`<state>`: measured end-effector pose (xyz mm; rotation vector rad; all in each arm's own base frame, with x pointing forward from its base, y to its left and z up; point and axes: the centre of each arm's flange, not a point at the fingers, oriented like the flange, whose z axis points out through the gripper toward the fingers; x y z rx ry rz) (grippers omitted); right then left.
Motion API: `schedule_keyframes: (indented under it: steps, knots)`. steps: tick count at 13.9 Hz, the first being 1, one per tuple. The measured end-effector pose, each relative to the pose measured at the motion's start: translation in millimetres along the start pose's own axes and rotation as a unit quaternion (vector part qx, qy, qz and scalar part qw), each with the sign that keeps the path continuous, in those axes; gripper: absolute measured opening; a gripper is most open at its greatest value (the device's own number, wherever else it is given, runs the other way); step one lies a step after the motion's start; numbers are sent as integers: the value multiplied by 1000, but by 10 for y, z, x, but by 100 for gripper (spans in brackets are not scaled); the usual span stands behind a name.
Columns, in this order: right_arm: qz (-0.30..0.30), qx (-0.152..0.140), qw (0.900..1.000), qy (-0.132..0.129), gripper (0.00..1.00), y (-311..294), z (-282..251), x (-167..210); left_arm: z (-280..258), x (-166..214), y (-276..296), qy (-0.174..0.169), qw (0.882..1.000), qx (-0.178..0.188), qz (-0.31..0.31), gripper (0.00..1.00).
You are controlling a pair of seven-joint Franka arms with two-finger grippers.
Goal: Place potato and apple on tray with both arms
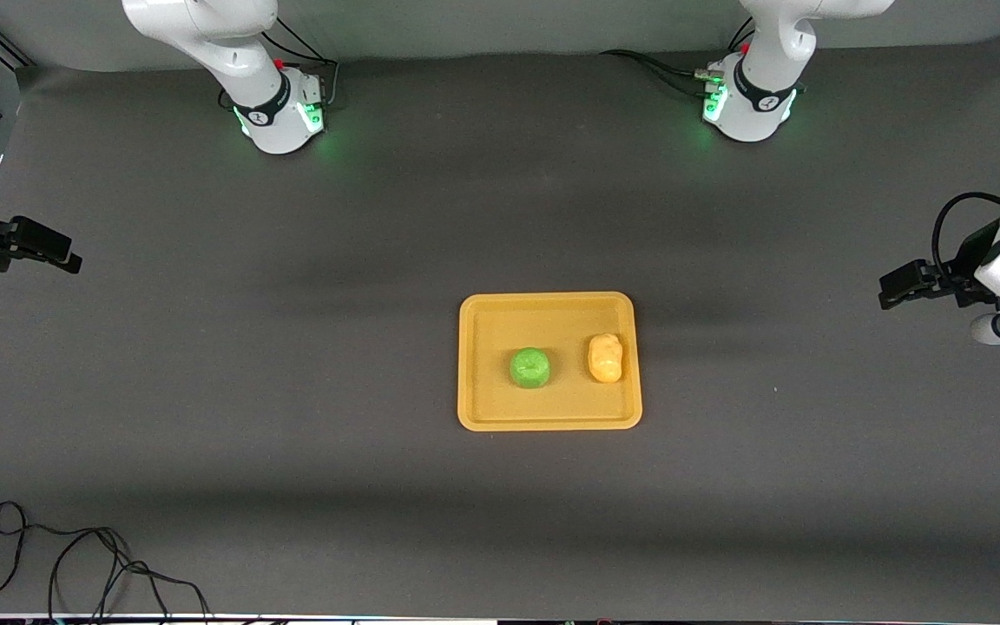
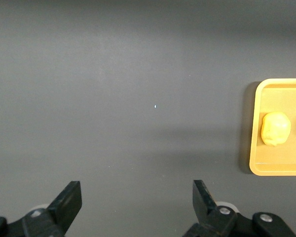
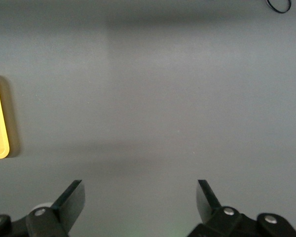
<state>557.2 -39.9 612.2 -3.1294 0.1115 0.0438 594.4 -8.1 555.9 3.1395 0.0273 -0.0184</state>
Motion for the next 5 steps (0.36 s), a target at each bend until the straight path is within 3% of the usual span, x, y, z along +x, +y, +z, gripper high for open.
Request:
schedule_keyframes:
  steps: [5]
  knots:
    - [1,0,1000,0,100,7,0,0,-83,53,11,10,1000,0,1,100]
